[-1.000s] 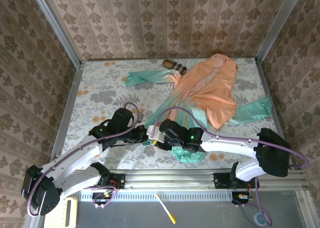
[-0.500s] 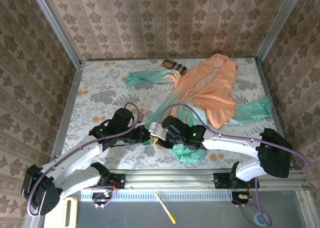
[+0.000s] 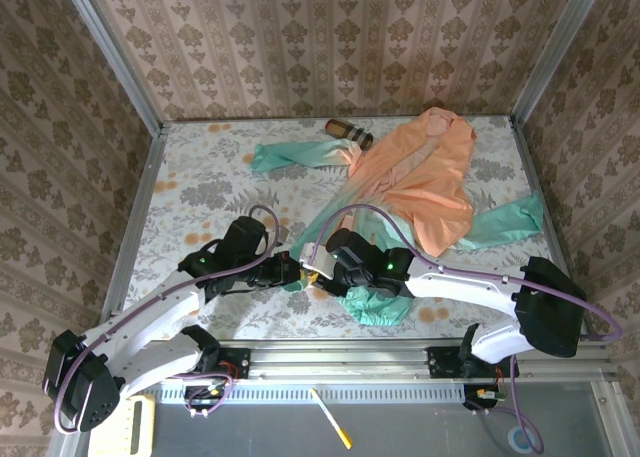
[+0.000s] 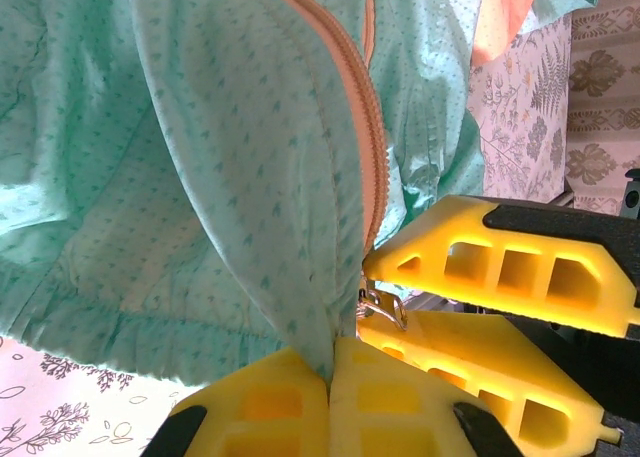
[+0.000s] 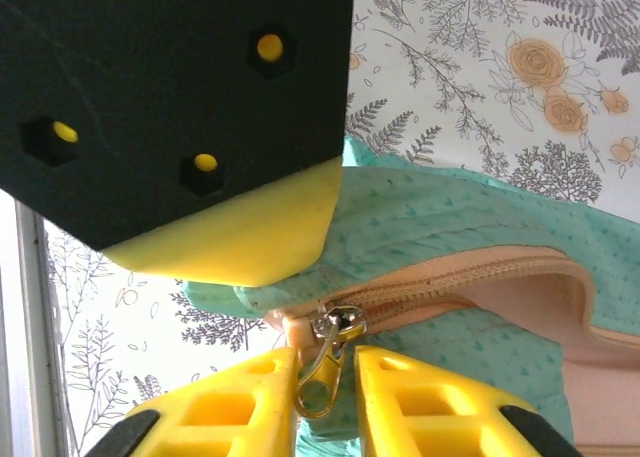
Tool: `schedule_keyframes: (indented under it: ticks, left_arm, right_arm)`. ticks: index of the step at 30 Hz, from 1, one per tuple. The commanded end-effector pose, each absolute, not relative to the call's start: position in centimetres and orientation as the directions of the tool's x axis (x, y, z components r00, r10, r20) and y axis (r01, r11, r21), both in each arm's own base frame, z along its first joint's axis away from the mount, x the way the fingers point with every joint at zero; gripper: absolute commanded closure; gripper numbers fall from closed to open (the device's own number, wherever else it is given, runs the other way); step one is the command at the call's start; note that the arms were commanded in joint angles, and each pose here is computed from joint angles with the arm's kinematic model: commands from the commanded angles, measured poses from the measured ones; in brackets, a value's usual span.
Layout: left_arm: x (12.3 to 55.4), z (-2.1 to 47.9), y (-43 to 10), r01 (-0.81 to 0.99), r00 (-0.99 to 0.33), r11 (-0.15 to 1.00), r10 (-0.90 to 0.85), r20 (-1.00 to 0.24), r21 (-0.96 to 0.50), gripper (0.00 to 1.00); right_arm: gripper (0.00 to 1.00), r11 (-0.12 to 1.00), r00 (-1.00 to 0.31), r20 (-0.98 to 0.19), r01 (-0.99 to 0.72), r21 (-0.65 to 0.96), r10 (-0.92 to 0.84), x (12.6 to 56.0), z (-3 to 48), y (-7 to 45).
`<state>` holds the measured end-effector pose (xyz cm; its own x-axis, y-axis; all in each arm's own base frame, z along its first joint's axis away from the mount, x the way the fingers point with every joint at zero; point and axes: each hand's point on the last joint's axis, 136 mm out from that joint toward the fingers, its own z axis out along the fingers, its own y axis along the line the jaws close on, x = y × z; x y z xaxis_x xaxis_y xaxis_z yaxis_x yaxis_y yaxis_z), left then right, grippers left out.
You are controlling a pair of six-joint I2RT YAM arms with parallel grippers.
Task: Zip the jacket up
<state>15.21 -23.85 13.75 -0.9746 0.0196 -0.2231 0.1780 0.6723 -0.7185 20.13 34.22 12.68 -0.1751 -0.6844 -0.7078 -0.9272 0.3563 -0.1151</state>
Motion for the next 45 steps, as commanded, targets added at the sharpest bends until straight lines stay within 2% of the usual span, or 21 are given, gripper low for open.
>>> schedule_keyframes:
  ticks: [1, 7, 13, 18, 24, 27, 31, 36, 45]
  left_arm:
    - [14.4, 13.2, -23.8, 0.205, -0.973, 0.671, 0.063, -0.221, -0.712, 1.0]
    - [14.2, 12.9, -23.7, 0.214, -0.972, 0.673, 0.079, -0.219, -0.708, 1.0]
    - [14.1, 12.7, -23.7, 0.22, -0.972, 0.673, 0.087, -0.219, -0.707, 1.0]
    - [14.0, 12.6, -23.7, 0.22, -0.972, 0.672, 0.091, -0.216, -0.707, 1.0]
    - [13.9, 12.5, -23.7, 0.223, -0.972, 0.672, 0.097, -0.215, -0.706, 1.0]
    - [13.8, 12.4, -23.7, 0.227, -0.971, 0.674, 0.102, -0.216, -0.703, 1.0]
    - [13.8, 12.3, -23.6, 0.229, -0.971, 0.677, 0.105, -0.216, -0.699, 1.0]
    - [13.7, 12.3, -23.7, 0.231, -0.971, 0.678, 0.109, -0.215, -0.698, 1.0]
    - [13.6, 12.0, -23.5, 0.236, -0.969, 0.686, 0.118, -0.215, -0.688, 1.0]
  right_arm:
    - [0.81, 0.366, -0.191, -0.714, -0.925, -0.098, -0.674, 20.3, 13.5, 34.2]
    - [0.83, 0.354, -0.199, -0.712, -0.932, -0.074, -0.674, 20.0, 13.6, 34.1]
    - [0.78, 0.349, -0.223, -0.71, -0.937, -0.034, -0.668, 19.9, 13.6, 33.9]
    - [0.87, 0.342, -0.231, -0.703, -0.94, -0.018, -0.673, 19.9, 13.3, 34.2]
    - [0.89, 0.342, -0.234, -0.698, -0.94, -0.016, -0.677, 20.0, 13.3, 34.3]
    - [0.85, 0.347, -0.243, -0.693, -0.938, -0.012, -0.679, 20.0, 13.1, 34.2]
    - [0.74, 0.339, -0.254, -0.68, -0.941, 0.01, -0.688, 19.8, 12.7, 34.5]
    - [0.73, 0.339, -0.257, -0.681, -0.941, 0.014, -0.686, 20.0, 12.7, 34.8]
    - [0.84, 0.324, -0.258, -0.659, -0.946, 0.023, -0.707, 19.6, 12.5, 34.5]
